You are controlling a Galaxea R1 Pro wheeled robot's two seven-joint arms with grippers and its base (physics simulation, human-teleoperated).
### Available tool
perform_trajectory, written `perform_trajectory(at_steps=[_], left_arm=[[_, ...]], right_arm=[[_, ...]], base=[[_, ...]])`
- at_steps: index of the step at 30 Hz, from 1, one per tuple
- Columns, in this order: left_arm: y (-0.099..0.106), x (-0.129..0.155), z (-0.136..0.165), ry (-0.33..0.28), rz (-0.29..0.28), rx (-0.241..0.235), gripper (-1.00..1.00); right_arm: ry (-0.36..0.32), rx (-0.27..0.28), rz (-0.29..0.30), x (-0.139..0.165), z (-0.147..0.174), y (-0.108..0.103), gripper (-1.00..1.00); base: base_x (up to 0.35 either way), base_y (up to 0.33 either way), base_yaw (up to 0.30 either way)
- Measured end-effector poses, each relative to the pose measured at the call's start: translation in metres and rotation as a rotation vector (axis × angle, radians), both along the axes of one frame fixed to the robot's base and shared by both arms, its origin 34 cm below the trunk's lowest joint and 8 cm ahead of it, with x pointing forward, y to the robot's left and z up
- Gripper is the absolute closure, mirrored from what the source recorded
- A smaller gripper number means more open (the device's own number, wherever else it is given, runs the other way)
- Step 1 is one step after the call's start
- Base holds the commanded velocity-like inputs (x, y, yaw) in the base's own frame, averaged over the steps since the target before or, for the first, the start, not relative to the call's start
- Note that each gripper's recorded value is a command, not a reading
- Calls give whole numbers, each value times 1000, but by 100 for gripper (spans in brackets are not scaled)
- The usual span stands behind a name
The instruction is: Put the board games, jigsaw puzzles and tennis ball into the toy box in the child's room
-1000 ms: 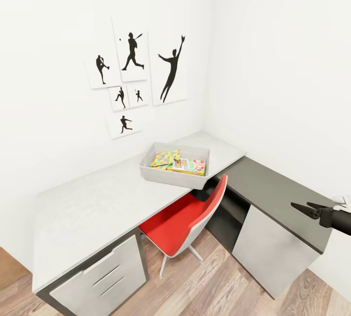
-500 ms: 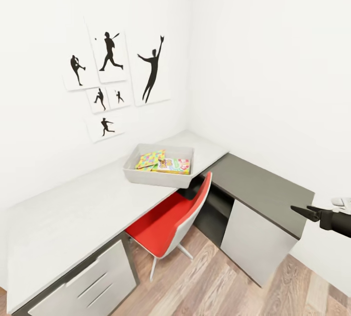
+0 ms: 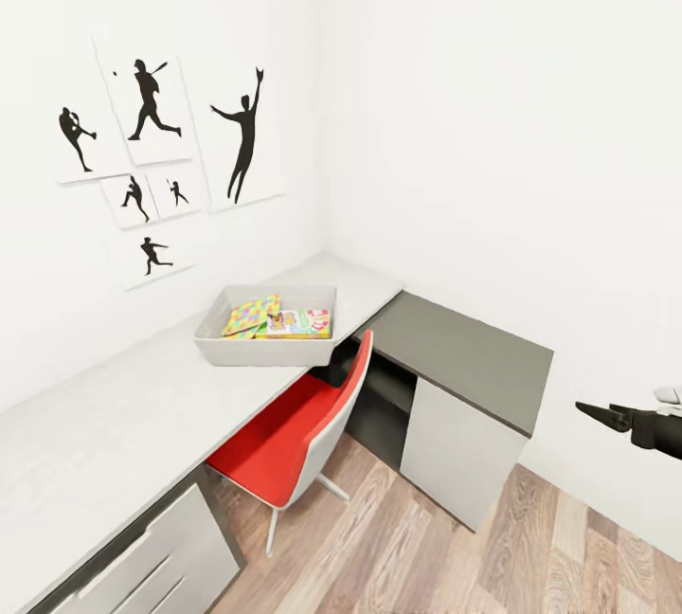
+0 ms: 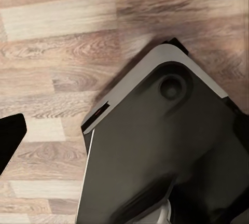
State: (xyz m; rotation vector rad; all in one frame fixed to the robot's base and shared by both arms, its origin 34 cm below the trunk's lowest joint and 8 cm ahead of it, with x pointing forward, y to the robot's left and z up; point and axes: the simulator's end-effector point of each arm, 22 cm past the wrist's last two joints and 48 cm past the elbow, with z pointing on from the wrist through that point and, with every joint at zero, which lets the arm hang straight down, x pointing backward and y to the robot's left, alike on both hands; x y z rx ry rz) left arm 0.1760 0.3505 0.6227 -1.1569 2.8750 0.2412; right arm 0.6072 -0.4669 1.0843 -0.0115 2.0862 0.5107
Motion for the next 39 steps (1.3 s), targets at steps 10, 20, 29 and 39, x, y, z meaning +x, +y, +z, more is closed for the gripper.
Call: perform_trajectory(at_steps=[10, 20, 29, 39], left_arm=[[0, 1, 0, -3, -1, 0, -100], [-1, 2, 0, -4, -8, 0, -100], [-3, 2, 0, -4, -14, -3, -100], [-8, 2, -1, -4, -17, -11, -100]], right_arm=[[86, -22, -50, -8, -19, -30, -100], [127, -48, -112, -13, -31, -63, -100], [157, -60, -133, -22, -42, -79, -100], [379, -102, -108, -98, -137, -85, -100]], base=[[0, 0, -287], [0, 0, -287], [0, 0, -260], [0, 0, -81]])
